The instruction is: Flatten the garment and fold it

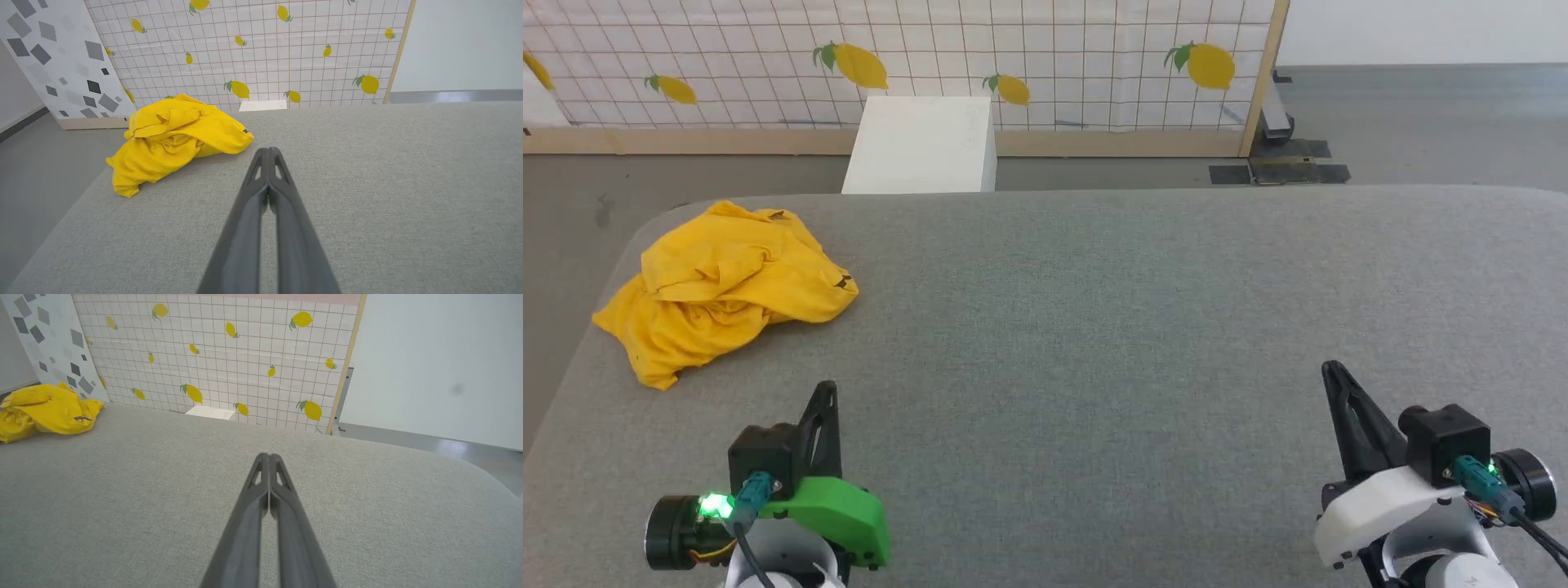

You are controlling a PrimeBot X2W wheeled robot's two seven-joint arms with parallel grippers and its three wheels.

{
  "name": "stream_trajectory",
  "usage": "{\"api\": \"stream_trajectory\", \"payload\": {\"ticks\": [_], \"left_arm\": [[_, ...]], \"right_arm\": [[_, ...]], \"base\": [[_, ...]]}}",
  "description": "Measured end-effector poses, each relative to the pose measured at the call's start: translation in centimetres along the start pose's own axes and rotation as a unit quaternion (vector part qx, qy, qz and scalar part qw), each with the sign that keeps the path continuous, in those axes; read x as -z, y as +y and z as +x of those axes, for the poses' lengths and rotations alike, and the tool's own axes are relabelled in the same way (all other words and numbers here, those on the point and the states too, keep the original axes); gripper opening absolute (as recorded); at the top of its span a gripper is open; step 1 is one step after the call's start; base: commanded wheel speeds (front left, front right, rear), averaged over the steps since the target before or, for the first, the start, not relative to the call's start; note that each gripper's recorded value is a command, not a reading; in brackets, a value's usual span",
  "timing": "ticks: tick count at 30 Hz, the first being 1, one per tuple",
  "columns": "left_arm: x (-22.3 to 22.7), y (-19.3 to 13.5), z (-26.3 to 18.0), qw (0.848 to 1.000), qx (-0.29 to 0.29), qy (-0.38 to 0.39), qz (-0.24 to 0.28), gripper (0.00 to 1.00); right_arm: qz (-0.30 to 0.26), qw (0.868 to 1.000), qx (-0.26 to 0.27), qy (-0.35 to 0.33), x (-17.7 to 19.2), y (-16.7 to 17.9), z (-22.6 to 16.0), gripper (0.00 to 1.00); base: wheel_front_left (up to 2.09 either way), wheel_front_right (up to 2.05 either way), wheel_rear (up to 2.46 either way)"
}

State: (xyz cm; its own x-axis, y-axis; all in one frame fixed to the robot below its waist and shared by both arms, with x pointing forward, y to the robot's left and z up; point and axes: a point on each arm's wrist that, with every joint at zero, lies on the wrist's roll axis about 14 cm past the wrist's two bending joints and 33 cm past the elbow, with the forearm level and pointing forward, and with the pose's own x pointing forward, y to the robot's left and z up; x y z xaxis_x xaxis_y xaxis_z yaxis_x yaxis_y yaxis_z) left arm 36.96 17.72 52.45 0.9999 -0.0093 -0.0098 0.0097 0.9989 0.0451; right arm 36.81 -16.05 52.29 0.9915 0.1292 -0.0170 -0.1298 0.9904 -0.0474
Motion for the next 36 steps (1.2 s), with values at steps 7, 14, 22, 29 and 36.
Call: {"api": "stream_trajectory", "payload": {"ticks": [7,14,22,29,36], "left_arm": [[0.0,0.0,0.0,1.000,0.000,0.000,0.000,0.00],[0.0,0.0,0.0,1.000,0.000,0.000,0.000,0.00],[0.0,-0.1,0.0,1.000,0.002,0.000,-0.001,1.00],[0.0,-0.1,-0.1,1.000,0.002,-0.001,-0.002,1.00],[-0.2,0.1,-0.2,1.000,-0.001,-0.012,-0.004,1.00]], "right_arm": [[0.000,1.000,0.000,0.000,0.0,0.0,0.0,0.00],[0.000,1.000,0.000,0.000,0.0,0.0,0.0,0.00],[0.000,1.000,0.001,0.000,0.0,0.0,0.0,1.00],[0.003,1.000,0.006,-0.001,0.0,-0.4,0.0,1.00],[0.008,1.000,0.015,-0.010,-0.1,-1.1,0.0,1.00]], "base": [[0.00,0.00,0.00],[0.00,0.00,0.00],[0.00,0.00,0.00],[0.00,0.00,0.00],[0.00,0.00,0.00]]}}
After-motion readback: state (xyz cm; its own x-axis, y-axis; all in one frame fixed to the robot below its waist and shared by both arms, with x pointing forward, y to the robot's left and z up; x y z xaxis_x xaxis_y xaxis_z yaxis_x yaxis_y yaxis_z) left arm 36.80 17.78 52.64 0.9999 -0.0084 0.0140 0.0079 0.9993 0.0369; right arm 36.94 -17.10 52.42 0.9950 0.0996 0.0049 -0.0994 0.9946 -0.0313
